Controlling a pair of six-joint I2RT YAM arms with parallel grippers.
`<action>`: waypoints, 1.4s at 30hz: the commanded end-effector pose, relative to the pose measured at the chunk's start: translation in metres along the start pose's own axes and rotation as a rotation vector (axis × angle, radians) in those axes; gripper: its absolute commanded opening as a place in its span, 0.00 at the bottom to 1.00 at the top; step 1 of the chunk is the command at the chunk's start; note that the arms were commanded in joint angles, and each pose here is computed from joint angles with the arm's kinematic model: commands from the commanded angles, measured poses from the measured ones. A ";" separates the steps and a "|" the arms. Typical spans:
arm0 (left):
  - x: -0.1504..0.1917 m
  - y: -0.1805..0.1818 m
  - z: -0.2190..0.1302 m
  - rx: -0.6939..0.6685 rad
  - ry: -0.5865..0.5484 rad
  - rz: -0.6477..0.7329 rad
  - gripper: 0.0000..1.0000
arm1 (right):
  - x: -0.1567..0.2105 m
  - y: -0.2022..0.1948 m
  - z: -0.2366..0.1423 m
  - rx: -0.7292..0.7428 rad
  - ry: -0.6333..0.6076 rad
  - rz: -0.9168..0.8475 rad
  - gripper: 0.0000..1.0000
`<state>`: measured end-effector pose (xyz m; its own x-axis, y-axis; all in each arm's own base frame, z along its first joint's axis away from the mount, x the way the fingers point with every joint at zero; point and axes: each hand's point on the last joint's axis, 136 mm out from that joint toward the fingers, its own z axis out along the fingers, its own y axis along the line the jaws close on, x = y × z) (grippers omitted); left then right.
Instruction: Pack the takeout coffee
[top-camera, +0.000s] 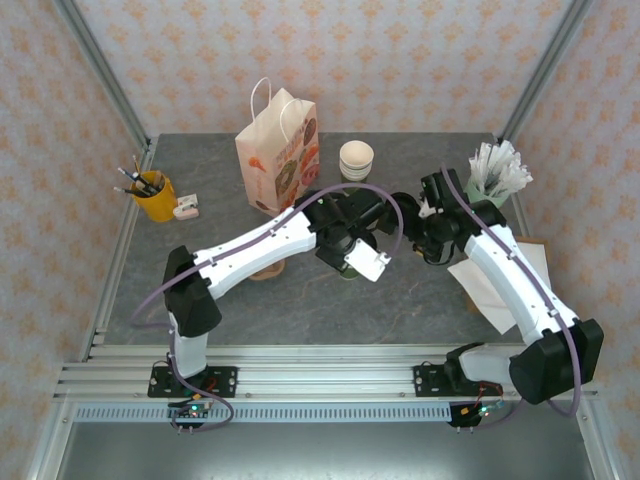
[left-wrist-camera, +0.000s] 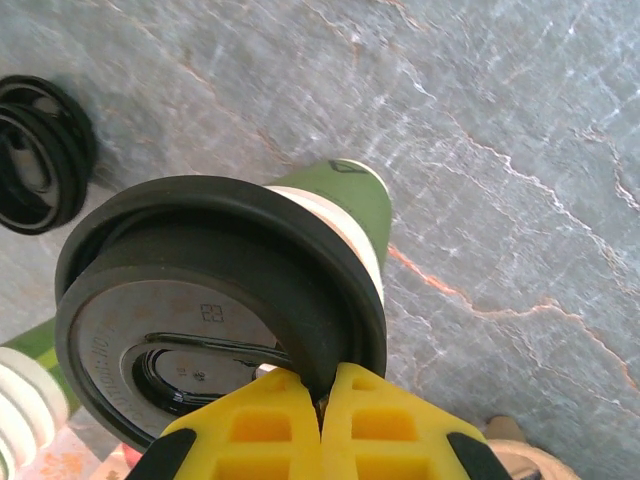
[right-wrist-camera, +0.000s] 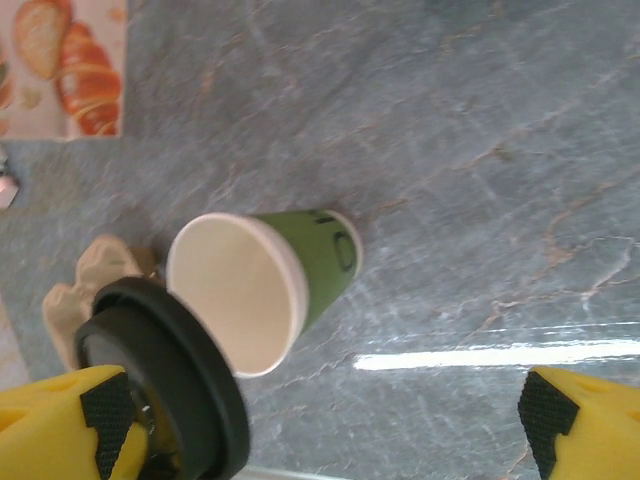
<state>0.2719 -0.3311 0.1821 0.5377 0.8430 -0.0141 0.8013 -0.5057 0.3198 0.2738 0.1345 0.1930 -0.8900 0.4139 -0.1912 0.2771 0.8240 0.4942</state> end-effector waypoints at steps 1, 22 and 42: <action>0.012 -0.009 0.008 0.064 0.084 -0.007 0.00 | -0.009 -0.011 0.007 0.029 -0.058 0.041 1.00; 0.026 0.002 0.023 0.076 0.120 -0.030 0.00 | -0.003 -0.003 0.048 -0.020 0.071 -0.003 0.96; 0.016 0.002 0.039 0.111 0.068 -0.043 0.00 | 0.006 -0.007 0.069 -0.035 0.127 0.021 0.74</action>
<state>0.2921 -0.3306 0.1507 0.4930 0.8698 0.0203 0.8429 -0.4833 0.2365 0.2929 0.1576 0.1331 -0.9235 0.3753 -0.0795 0.2821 0.8047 0.5223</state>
